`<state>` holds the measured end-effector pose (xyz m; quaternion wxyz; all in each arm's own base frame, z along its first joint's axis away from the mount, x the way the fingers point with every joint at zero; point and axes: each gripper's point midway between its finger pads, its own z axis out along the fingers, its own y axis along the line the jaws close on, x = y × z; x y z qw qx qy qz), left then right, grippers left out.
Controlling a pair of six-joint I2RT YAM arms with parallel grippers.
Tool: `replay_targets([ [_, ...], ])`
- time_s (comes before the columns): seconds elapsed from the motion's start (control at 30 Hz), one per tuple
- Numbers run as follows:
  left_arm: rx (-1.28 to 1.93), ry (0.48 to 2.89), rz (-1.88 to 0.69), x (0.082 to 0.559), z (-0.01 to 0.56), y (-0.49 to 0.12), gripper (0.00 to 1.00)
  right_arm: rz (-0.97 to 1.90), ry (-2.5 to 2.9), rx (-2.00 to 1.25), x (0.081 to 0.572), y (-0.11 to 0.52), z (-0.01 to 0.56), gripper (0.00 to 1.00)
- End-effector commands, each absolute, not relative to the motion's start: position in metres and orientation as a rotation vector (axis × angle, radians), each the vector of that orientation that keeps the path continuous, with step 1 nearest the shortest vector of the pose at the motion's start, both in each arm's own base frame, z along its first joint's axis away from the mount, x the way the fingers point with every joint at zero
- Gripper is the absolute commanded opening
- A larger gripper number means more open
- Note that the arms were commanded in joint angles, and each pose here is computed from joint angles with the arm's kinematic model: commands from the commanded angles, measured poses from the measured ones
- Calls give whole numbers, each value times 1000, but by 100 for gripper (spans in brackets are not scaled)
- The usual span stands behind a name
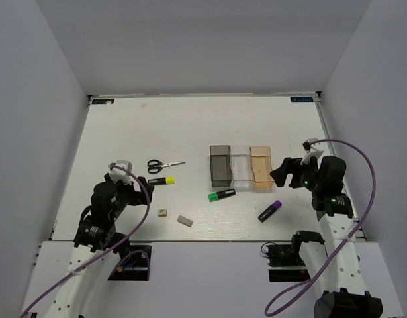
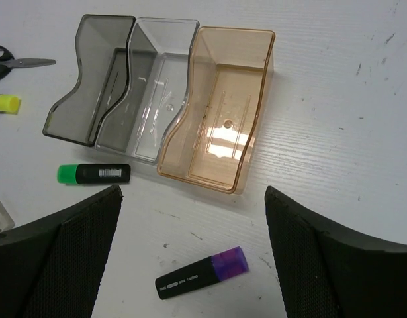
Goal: Sort the stationery into containers
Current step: Pick up the scissors from the center of the board.
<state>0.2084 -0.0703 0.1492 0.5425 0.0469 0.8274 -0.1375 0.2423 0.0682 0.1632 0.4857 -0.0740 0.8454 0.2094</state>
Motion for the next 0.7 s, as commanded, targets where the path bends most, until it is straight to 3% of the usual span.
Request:
replay_targets([
  [0.0, 142, 1970, -348, 209, 149, -75, 100, 481, 1997, -199, 248, 66, 175, 90],
  [0.13, 136, 1995, -351, 209, 145, -76, 100, 538, 1972, -366, 237, 80, 168, 90],
  [0.17, 137, 2005, -352, 210, 143, -76, 100, 558, 1986, -397, 232, 84, 163, 83],
  [0.2, 136, 2008, -356, 210, 143, -77, 100, 526, 1963, -499, 230, 84, 160, 66],
  [0.23, 130, 2015, -361, 210, 142, -78, 96, 554, 1958, -533, 226, 88, 157, 37],
  [0.27, 119, 2016, -360, 213, 142, -78, 86, 558, 1951, -550, 226, 89, 157, 0],
  [0.3, 115, 2027, -355, 214, 139, -77, 39, 559, 1956, -535, 227, 89, 157, 0],
  [0.37, 96, 2096, -327, 219, 129, -75, 0, 558, 1959, -533, 228, 89, 158, 0],
  [0.4, 88, 2092, -323, 223, 142, -75, 0, 559, 1952, -540, 228, 89, 161, 11],
  [0.43, 87, 2111, -316, 225, 143, -75, 0, 564, 1964, -538, 228, 89, 160, 44],
  [0.47, 87, 2149, -297, 232, 146, -75, 0, 584, 1962, -552, 226, 92, 160, 71],
  [0.5, 89, 2189, -294, 241, 150, -78, 3, 576, 1953, -574, 227, 92, 163, 83],
  [0.53, 83, 2228, -271, 252, 153, -78, 15, 598, 1969, -580, 224, 94, 161, 74],
  [0.57, 77, 2266, -248, 255, 151, -76, 32, 615, 1964, -590, 223, 97, 162, 57],
  [0.6, 44, 2331, -176, 265, 150, -69, 54, 629, 1974, -573, 223, 98, 164, 20],
  [0.63, 59, 2381, -157, 281, 151, -72, 57, 635, 1973, -569, 223, 98, 165, 11],
  [0.67, 105, 2430, -129, 282, 146, -71, 62, 643, 1972, -569, 223, 99, 166, 9],
])
